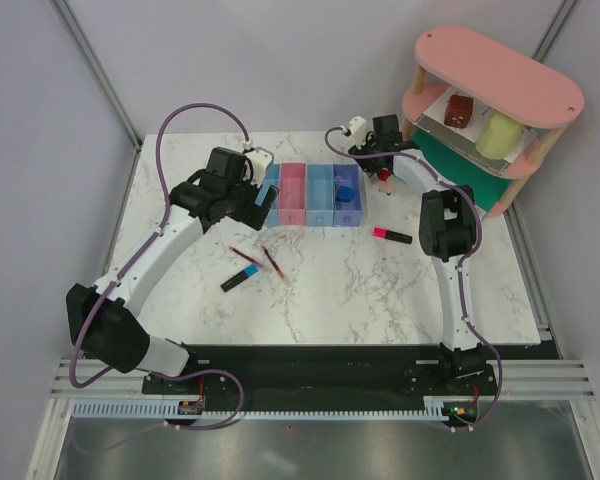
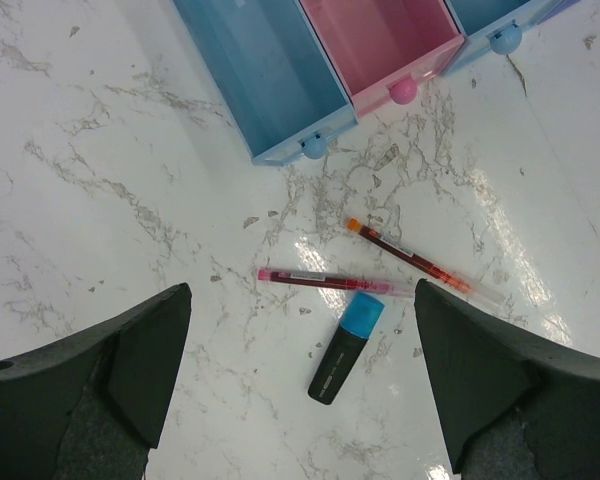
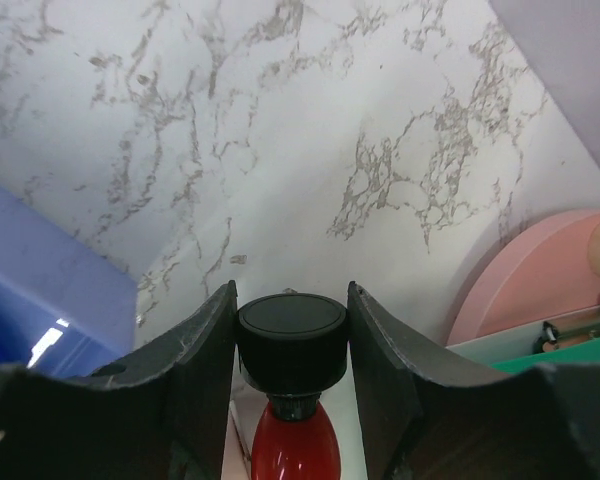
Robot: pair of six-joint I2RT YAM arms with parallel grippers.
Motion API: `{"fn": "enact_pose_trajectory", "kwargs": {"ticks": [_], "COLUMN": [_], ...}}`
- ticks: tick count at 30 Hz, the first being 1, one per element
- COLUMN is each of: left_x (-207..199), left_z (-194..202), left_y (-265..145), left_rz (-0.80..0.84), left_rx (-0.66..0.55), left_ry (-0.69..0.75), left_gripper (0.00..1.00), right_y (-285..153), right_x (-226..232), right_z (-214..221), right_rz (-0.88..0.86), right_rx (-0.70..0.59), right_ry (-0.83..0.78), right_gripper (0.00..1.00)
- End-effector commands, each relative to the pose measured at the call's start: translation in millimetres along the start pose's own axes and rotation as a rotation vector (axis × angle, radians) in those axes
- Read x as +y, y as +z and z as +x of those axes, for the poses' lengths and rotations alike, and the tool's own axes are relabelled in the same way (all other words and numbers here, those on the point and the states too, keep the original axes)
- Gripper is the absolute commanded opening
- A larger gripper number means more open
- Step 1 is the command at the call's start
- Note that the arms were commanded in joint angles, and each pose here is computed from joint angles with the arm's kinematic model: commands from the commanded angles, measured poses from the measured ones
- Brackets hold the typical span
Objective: Sort the stationery into containers
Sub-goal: Pick up the stationery from the center of the board.
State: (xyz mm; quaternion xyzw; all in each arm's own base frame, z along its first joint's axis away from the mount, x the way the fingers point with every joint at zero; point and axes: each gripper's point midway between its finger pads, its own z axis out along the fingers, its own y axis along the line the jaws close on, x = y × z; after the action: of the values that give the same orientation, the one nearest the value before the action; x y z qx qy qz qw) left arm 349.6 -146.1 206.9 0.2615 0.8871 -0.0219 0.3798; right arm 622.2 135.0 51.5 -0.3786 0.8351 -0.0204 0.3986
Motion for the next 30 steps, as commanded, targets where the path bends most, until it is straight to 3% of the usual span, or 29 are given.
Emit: {"fn": "enact_pose_trajectory", "kwargs": {"ticks": [1,10,17,21,30], "left_x": [0.0,-0.1,1.6,2.3,5.3], "left_z": [-8.8,-8.0,-5.6,-0.4,10.9], "left_y": [-13.8,-18.5,-23.9,-25.4,-27.5], "left_rz": [0.008,0.008,-0.002,-0.004,-0.023], "left_rx": [-0.058,-0.069,-0.077,-0.072,-0.062], "left_ry": [0.003,-0.008,0.009,0.022,0.063], "left_gripper": [1.00,1.00,1.00,1.00,1.00], "right_y": [-49.1,-79.7,-120.9,-158.0,-207.2], "right_x": [-27.5,-45.5,-23.8,-0.7,117.8], "right_z": [-65.4,-92.7,-97.3,-103.1,-71.7], "right_rz": [0.087,0.153,0.087,0.033,-0.254], "right_rx": [-0.127,-0.176,-0.184,-0.208,-0.153], "right_ry": [-0.021,-0.020,-0.029,-0.034,-0.126], "right_gripper": [0.38,0.38,0.38,0.38,0.38]}}
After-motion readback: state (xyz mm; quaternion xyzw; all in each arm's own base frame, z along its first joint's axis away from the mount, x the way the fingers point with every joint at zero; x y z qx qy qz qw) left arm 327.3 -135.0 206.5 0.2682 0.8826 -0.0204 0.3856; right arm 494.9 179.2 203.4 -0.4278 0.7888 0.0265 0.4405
